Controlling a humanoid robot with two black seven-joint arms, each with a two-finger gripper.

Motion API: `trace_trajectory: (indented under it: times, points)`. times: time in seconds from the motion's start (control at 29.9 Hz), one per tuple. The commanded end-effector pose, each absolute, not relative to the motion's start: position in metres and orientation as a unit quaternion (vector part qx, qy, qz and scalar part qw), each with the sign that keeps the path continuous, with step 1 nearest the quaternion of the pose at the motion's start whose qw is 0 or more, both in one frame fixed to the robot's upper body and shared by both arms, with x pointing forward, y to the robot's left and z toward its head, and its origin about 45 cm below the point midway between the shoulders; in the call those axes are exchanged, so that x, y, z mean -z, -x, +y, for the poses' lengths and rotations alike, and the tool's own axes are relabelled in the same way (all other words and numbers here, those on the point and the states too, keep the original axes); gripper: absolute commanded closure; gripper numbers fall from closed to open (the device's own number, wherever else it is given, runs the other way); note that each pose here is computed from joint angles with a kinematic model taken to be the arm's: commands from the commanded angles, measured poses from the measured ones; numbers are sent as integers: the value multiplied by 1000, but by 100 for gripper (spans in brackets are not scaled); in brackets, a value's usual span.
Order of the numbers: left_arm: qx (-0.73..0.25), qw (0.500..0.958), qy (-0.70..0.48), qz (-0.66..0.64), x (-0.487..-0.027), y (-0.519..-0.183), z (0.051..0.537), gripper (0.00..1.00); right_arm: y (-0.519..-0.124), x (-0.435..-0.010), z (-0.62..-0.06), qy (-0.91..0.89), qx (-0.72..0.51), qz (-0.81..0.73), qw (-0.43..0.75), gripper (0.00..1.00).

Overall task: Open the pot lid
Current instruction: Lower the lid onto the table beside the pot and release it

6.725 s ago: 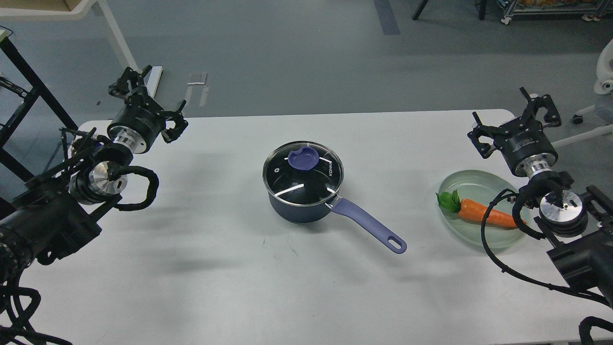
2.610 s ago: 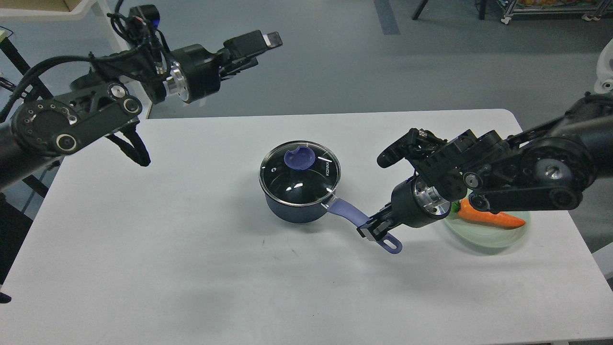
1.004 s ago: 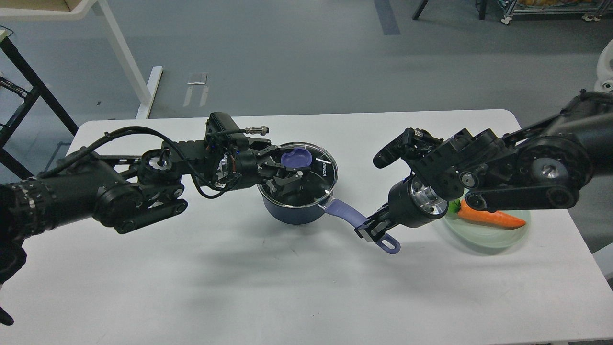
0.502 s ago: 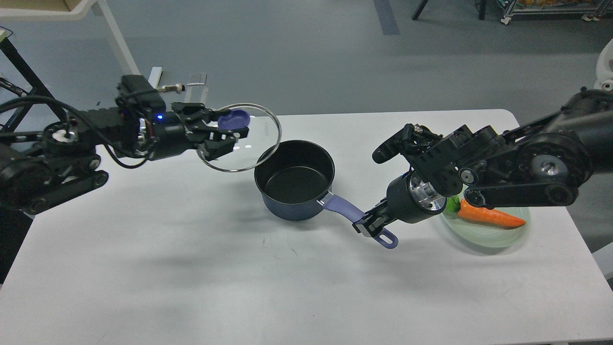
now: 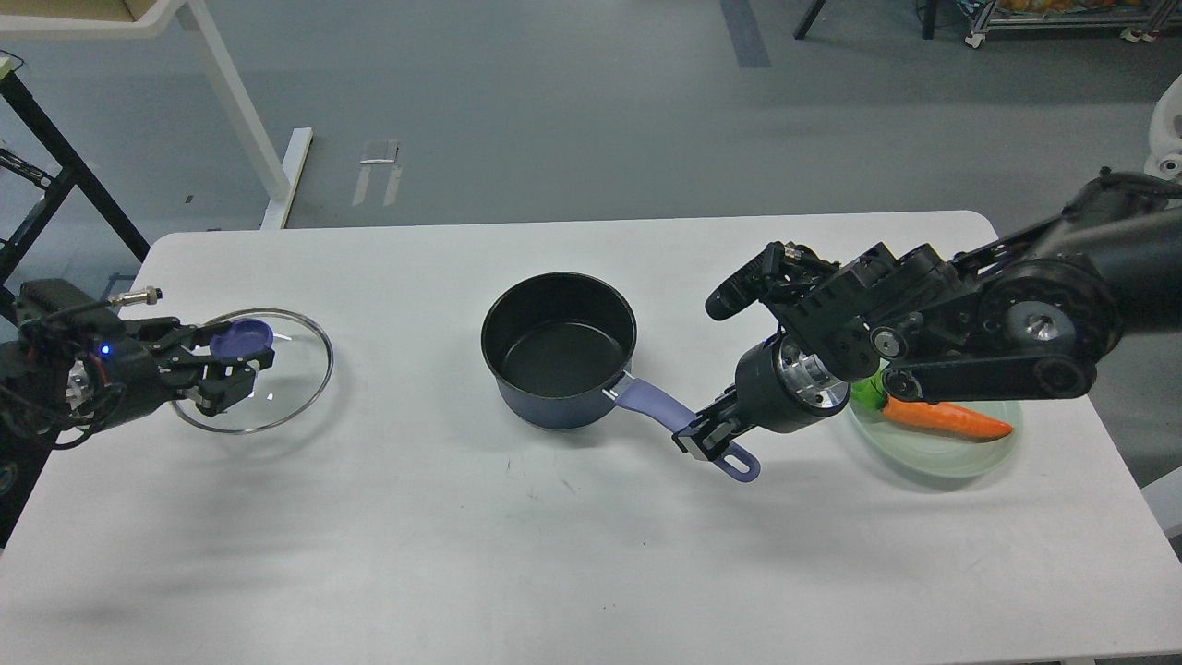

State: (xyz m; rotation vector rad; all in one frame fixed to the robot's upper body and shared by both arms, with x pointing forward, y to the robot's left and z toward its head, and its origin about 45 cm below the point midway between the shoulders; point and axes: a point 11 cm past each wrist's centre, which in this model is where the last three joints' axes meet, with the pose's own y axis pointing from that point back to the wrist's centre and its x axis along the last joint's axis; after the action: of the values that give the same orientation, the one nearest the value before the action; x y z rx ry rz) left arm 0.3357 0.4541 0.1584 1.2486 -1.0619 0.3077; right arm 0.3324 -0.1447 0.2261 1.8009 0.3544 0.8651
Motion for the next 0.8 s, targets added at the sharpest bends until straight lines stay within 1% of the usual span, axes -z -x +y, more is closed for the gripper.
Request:
trace_trajectory:
  times: [0.0, 0.17, 0.23, 0.27, 0.3, 0.37, 0.4, 0.5, 0.67, 0.7, 0.77]
  points:
    - [-132, 671, -557, -471, -140, -333, 452, 58, -332, -227, -143, -753, -364, 150, 527, 75]
    - [-129, 667, -567, -465, -127, -332, 454, 56, -333, -227, -144, -754, -362, 148, 528, 75]
    - [-128, 669, -568, -462, -124, -328, 455, 54, -332, -227, -144, -754, -362, 148, 528, 75]
    - [-128, 668, -568, -463, -123, -328, 455, 51, -333, -227, -145, -754, -362, 148, 528, 75]
    - [-128, 668, -568, -463, -123, -328, 455, 46, -333, -227, -145, -754, -362, 148, 528, 75]
    - [-132, 668, -567, -464, -125, -329, 455, 27, -333, -227, -143, -754, -363, 149, 527, 75]
    - [-135, 668, -568, -462, -125, -329, 456, 23, -332, -227, -142, -754, -364, 150, 526, 75]
    - [-152, 669, -571, -451, -128, -329, 461, 18, -333, -227, -143, -754, -363, 149, 527, 73]
    - [-166, 667, -571, -449, -134, -333, 465, 13, -334, -227, -144, -754, -363, 147, 528, 70]
    - [-175, 665, -571, -449, -138, -335, 467, 12, -334, -227, -144, -753, -363, 147, 528, 67]
    - [-211, 660, -572, -439, -150, -340, 476, 7, -334, -227, -144, -754, -364, 146, 527, 62]
